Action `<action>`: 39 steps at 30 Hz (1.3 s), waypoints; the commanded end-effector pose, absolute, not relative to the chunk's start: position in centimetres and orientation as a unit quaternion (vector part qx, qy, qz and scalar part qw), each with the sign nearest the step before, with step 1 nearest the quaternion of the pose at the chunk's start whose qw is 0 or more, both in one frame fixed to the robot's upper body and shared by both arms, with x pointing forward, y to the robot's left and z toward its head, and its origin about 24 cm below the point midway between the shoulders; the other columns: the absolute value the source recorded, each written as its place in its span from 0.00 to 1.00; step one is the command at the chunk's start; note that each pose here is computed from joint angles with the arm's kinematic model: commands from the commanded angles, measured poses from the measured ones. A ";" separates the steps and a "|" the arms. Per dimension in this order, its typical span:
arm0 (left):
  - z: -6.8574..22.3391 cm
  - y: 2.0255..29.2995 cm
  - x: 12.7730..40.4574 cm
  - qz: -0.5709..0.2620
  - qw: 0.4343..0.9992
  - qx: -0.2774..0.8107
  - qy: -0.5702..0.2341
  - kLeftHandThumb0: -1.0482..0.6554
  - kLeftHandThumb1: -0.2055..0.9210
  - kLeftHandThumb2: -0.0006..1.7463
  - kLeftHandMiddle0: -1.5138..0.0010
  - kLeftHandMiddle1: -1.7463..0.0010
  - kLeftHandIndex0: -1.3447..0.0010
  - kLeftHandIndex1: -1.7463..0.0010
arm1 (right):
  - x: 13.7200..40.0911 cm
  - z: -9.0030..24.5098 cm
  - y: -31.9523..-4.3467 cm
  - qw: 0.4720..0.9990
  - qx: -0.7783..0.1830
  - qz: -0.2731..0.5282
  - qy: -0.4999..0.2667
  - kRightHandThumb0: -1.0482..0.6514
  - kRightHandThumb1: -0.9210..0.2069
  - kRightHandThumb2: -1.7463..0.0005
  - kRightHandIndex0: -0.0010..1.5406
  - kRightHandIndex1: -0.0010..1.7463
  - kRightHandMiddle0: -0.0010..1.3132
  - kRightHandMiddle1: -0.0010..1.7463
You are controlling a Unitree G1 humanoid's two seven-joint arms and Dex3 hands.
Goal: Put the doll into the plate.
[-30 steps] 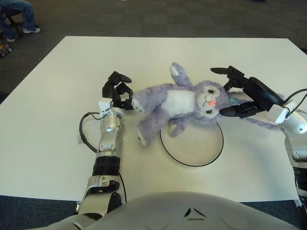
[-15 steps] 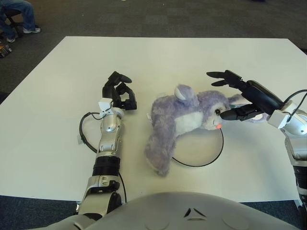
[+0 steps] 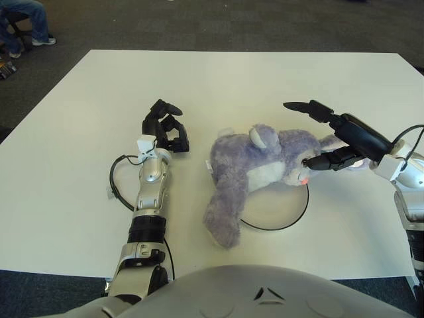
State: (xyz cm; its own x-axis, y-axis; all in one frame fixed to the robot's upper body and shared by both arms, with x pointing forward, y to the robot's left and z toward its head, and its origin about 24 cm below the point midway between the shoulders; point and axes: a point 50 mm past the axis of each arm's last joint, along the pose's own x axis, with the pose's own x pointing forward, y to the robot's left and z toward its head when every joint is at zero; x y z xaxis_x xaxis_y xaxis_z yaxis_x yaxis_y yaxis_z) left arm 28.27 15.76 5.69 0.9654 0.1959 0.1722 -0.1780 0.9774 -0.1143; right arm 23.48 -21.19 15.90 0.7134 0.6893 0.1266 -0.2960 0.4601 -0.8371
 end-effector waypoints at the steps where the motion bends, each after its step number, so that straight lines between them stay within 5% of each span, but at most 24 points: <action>1: 4.5 15.9 27.7 0.101 0.992 -0.044 -0.065 0.61 0.11 1.00 0.39 0.00 0.47 0.05 | 23.3 16.1 -21.4 0.821 -0.433 0.283 -0.239 0.01 0.00 0.75 0.05 0.00 0.00 0.12; 12: 4.5 16.0 27.7 0.098 0.992 -0.044 -0.068 0.61 0.11 1.00 0.39 0.00 0.48 0.04 | 23.4 15.7 -22.0 0.828 -0.457 0.191 -0.262 0.00 0.00 0.65 0.06 0.01 0.00 0.07; 20: 4.6 16.0 27.8 0.102 0.991 -0.041 -0.070 0.61 0.10 1.00 0.39 0.00 0.45 0.07 | 24.4 15.6 -23.5 0.844 -0.480 0.110 -0.213 0.05 0.00 0.60 0.14 0.04 0.00 0.22; 22: 4.6 16.0 27.8 0.103 0.991 -0.040 -0.072 0.61 0.10 1.00 0.39 0.00 0.45 0.07 | 24.9 15.7 -23.8 0.849 -0.479 0.085 -0.207 0.07 0.00 0.61 0.17 0.13 0.00 0.25; 39: 4.6 16.1 27.7 0.103 0.990 -0.058 -0.083 0.61 0.08 1.00 0.38 0.00 0.43 0.09 | 26.8 15.6 -25.1 0.872 -0.469 -0.059 -0.129 0.14 0.00 0.58 0.09 0.12 0.00 0.26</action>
